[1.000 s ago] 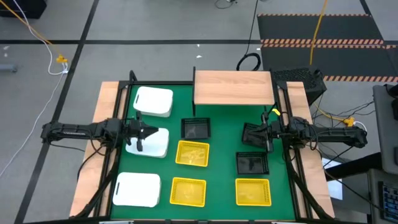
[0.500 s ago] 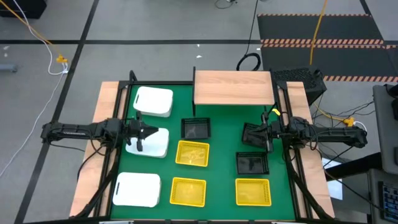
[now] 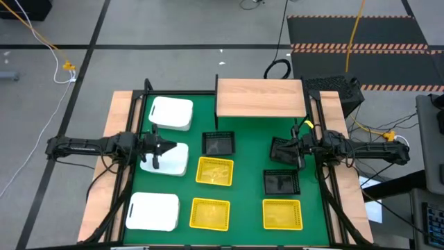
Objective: Stack baskets on shelf by color
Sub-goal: Put the top right black bin on the shelf
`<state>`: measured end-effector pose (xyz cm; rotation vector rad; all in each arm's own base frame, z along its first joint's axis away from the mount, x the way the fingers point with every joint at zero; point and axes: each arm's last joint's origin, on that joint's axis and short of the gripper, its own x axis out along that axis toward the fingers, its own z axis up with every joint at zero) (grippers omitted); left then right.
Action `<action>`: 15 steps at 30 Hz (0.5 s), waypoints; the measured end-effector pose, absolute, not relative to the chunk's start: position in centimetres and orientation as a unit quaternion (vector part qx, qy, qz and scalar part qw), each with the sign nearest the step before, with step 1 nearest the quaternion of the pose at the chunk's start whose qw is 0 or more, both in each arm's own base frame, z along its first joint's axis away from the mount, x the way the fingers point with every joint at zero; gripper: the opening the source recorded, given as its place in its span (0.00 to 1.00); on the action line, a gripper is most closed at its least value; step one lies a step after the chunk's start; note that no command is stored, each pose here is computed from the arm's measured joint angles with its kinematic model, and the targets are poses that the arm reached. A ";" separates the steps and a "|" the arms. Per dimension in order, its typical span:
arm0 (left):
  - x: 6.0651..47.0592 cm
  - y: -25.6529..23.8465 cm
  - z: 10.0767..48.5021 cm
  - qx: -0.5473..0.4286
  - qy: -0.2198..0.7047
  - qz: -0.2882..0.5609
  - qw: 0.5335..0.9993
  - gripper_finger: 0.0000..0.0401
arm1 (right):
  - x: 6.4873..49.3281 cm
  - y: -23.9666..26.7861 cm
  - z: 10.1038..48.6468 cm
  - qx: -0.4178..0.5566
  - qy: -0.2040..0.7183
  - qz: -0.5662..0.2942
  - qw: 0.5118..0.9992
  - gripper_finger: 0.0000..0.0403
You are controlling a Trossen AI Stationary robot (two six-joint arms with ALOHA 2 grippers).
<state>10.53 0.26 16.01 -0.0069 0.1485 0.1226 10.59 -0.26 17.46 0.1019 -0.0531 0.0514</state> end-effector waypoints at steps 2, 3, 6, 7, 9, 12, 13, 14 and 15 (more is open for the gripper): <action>10.5 0.3 16.0 0.042 0.077 0.058 0.994 0.09 | 10.6 -0.4 18.4 0.027 -0.074 0.006 0.997 0.00; 10.5 0.3 16.0 0.072 0.078 0.056 0.993 0.09 | 10.5 -0.5 18.8 0.025 -0.099 -0.008 0.995 0.00; 10.5 0.3 16.1 0.109 0.076 0.053 0.990 0.09 | 10.5 -0.7 19.7 0.031 -0.143 -0.039 0.988 0.00; 10.5 0.3 16.1 0.110 0.076 0.053 0.990 0.09 | 10.6 -0.7 19.6 0.033 -0.134 -0.048 0.989 0.00; 10.5 0.3 16.1 0.111 0.077 0.053 0.989 0.09 | 11.1 -0.8 18.9 0.042 -0.090 -0.061 0.993 0.02; 10.5 0.3 16.1 0.108 0.077 0.053 0.990 0.09 | 12.1 -0.9 19.1 0.068 -0.030 -0.065 0.995 0.08; 10.5 0.3 16.1 0.107 0.076 0.054 0.990 0.09 | 12.5 -0.9 19.6 0.079 -0.015 -0.066 0.995 0.10; 10.5 0.3 16.1 0.106 0.074 0.054 0.990 0.09 | 12.9 -0.9 19.9 0.088 0.008 -0.068 0.994 0.13; 10.6 0.3 16.2 0.105 0.070 0.054 0.991 0.09 | 13.4 -0.9 20.3 0.095 0.030 -0.070 0.993 0.16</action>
